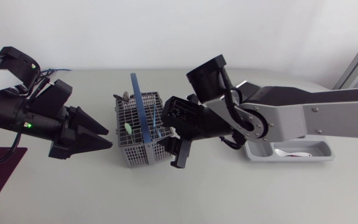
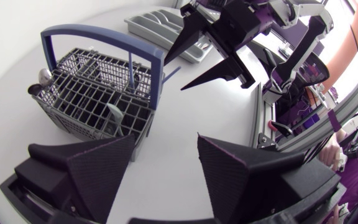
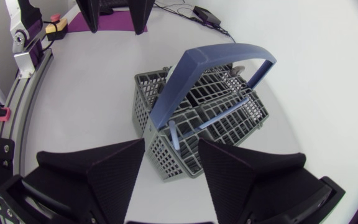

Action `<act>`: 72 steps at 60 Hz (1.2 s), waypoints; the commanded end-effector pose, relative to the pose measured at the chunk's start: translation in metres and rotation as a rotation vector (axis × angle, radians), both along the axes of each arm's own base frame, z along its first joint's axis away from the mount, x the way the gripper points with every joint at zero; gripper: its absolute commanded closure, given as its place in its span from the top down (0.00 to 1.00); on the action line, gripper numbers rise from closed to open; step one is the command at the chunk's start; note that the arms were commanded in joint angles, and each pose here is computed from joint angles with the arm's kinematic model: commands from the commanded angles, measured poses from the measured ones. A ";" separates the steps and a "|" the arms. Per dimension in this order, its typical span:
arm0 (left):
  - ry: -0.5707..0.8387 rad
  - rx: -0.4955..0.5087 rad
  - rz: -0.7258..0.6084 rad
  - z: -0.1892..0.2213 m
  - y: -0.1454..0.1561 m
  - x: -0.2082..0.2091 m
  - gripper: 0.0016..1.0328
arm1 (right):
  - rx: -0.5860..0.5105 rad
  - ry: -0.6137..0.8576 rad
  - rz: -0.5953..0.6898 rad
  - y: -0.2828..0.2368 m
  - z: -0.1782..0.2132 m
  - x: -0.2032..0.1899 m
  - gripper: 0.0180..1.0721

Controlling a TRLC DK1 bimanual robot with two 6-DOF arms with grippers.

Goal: Unload the cutlery basket into the drawer organizer.

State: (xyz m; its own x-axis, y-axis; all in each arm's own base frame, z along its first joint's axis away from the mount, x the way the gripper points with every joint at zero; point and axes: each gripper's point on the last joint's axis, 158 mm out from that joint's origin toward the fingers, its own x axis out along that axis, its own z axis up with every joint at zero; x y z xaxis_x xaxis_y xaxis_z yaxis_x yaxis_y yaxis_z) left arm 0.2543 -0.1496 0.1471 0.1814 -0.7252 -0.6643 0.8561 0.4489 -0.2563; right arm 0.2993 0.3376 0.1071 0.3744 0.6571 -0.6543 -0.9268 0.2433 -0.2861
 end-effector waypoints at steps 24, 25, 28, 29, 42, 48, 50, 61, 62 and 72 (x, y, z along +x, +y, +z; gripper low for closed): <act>-0.058 0.009 -0.026 -0.003 0.001 -0.002 0.90 | -0.031 -0.031 0.040 0.017 -0.005 0.003 0.13; -0.058 0.009 -0.026 -0.003 0.001 -0.002 0.91 | -0.035 -0.030 0.039 0.017 -0.005 0.003 0.11; -0.061 0.008 -0.026 -0.003 0.001 -0.002 0.92 | -0.043 -0.025 0.041 0.017 -0.006 0.001 0.07; -0.065 0.008 -0.026 -0.002 0.001 -0.003 0.92 | -0.044 -0.024 0.042 0.017 -0.005 0.001 0.06; -0.079 0.005 -0.019 -0.003 0.001 -0.003 0.95 | -0.038 -0.056 0.027 0.014 0.014 0.000 0.06; -0.090 0.003 -0.016 -0.004 0.001 -0.003 0.95 | -0.023 -0.070 0.026 0.013 0.031 -0.004 0.06; -0.093 0.003 -0.016 -0.003 0.001 -0.003 0.95 | -0.015 -0.076 0.024 0.013 0.039 -0.005 0.05; -0.101 -0.001 -0.010 -0.003 0.000 -0.005 0.95 | 0.018 -0.086 0.016 0.009 0.076 -0.012 0.06; -0.105 -0.001 -0.010 -0.003 0.000 -0.005 0.95 | 0.022 -0.088 0.017 0.009 0.080 -0.013 0.06; -0.115 -0.003 -0.005 -0.001 0.000 -0.006 0.95 | 0.054 -0.084 0.011 0.003 0.115 -0.022 0.06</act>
State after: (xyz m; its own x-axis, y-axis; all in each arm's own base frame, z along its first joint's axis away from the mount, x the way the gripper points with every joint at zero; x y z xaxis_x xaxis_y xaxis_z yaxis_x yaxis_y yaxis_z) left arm 0.2535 -0.1495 0.1500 0.2556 -0.7289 -0.6351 0.8868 0.4384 -0.1463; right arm 0.2808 0.3388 0.1922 0.4038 0.6675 -0.6256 -0.9105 0.2266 -0.3459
